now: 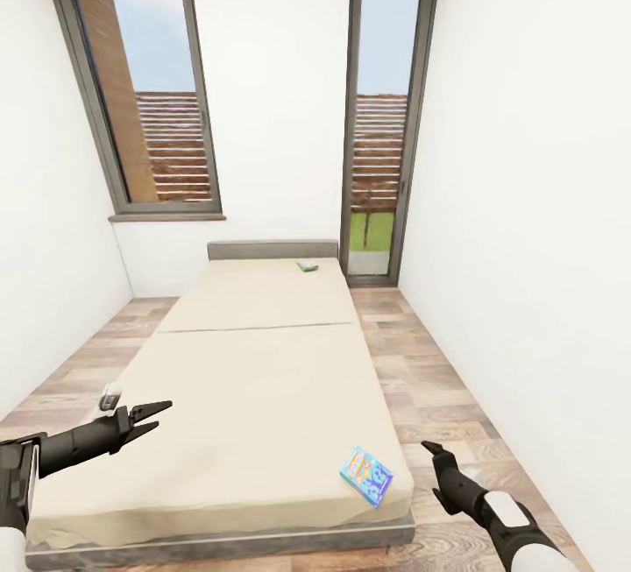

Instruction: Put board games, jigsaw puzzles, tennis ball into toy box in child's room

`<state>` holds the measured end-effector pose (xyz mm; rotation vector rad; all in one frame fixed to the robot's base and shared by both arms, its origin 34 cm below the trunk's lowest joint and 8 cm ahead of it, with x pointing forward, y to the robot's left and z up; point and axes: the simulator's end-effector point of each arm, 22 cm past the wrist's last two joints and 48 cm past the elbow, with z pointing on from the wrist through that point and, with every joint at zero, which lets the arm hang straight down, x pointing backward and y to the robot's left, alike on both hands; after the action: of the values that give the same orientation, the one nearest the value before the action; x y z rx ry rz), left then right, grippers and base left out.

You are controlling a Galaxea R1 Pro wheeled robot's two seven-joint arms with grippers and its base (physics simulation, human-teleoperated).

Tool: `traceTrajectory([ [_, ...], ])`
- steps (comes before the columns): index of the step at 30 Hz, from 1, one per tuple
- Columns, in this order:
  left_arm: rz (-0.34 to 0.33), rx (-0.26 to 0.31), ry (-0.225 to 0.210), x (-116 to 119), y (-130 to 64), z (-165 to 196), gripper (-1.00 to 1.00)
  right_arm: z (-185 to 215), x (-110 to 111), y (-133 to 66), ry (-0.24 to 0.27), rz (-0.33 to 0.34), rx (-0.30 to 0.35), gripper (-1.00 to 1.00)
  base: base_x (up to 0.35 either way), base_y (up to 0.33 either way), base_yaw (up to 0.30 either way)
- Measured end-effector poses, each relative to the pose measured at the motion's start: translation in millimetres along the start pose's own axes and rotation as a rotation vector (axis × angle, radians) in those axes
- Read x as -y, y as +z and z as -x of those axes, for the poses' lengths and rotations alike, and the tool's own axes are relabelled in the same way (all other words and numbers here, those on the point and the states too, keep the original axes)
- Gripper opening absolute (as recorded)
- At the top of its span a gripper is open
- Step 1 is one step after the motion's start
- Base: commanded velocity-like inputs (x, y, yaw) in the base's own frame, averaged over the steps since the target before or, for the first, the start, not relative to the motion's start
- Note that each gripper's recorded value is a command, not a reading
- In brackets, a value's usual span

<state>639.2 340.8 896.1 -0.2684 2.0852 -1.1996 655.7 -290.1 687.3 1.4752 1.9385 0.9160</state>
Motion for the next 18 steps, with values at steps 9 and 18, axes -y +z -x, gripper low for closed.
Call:
traceTrajectory([
  [9, 0.0, 0.0, 0.0, -11.5, 4.6, -6.6, 1.0, 5.0, 10.5, 9.4, 0.003, 0.003, 0.032, 1.0, 0.0, 0.0, 0.0],
  [18, 0.001, -0.001, -0.001, -23.7, 9.2, -13.9, 1.0, -2.9, 18.6, 18.9, 0.04, 0.022, 0.003, 1.0, 0.0, 0.0, 0.0],
])
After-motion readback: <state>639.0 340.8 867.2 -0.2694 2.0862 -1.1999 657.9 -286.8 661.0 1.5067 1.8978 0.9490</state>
